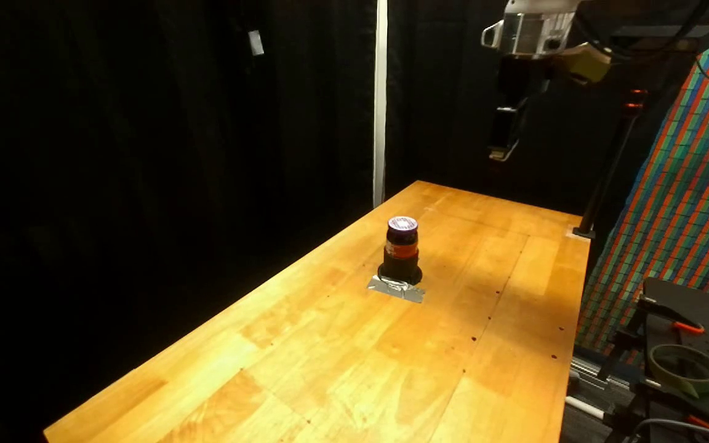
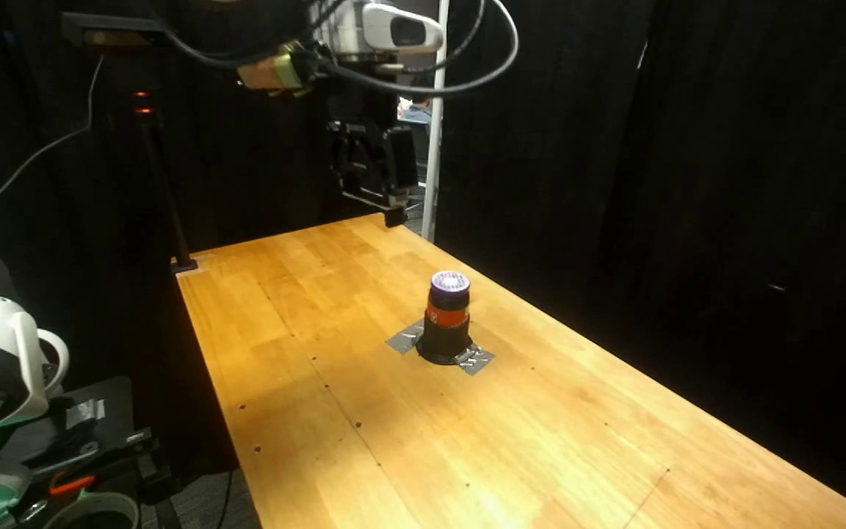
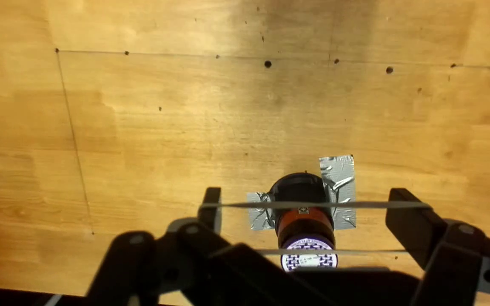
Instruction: Put a rubber band around the cup
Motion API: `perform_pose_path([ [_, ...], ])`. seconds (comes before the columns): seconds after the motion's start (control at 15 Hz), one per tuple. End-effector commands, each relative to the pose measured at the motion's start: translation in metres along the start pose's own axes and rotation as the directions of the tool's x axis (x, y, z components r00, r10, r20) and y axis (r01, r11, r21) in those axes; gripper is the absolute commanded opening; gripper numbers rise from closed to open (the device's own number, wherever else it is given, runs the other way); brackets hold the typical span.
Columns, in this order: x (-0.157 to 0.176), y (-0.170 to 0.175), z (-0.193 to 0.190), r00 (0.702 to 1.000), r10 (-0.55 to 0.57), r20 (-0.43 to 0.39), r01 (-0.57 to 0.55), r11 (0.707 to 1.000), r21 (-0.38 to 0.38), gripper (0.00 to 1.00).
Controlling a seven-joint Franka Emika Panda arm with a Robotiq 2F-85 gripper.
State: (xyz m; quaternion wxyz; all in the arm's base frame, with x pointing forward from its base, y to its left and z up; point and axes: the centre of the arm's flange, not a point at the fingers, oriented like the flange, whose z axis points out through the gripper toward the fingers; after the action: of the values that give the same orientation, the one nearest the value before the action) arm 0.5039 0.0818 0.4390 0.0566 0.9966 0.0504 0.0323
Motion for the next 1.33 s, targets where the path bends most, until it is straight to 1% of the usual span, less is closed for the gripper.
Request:
perform_pose_path([
  [0.0,0.066,-0.011,0.032,0.999,0.045,0.005,-0.045,0.998,0.043,1.00],
  [0.27,0.099,-0.023,0.065,0.998,0.056,0.014,-0.057,0.997,0.052,1.00],
  [0.6,0.132,-0.034,0.089,0.997,0.075,-0.009,-0.075,0.995,0.066,1.00],
  [0.87,0.153,-0.039,0.109,0.996,0.088,-0.016,-0.086,0.994,0.073,1.00],
  [1.07,0.169,-0.041,0.125,0.993,0.111,-0.043,-0.108,0.992,0.060,1.00],
  [1.27,0.182,-0.040,0.142,0.990,0.133,-0.039,-0.130,0.989,0.063,1.00],
])
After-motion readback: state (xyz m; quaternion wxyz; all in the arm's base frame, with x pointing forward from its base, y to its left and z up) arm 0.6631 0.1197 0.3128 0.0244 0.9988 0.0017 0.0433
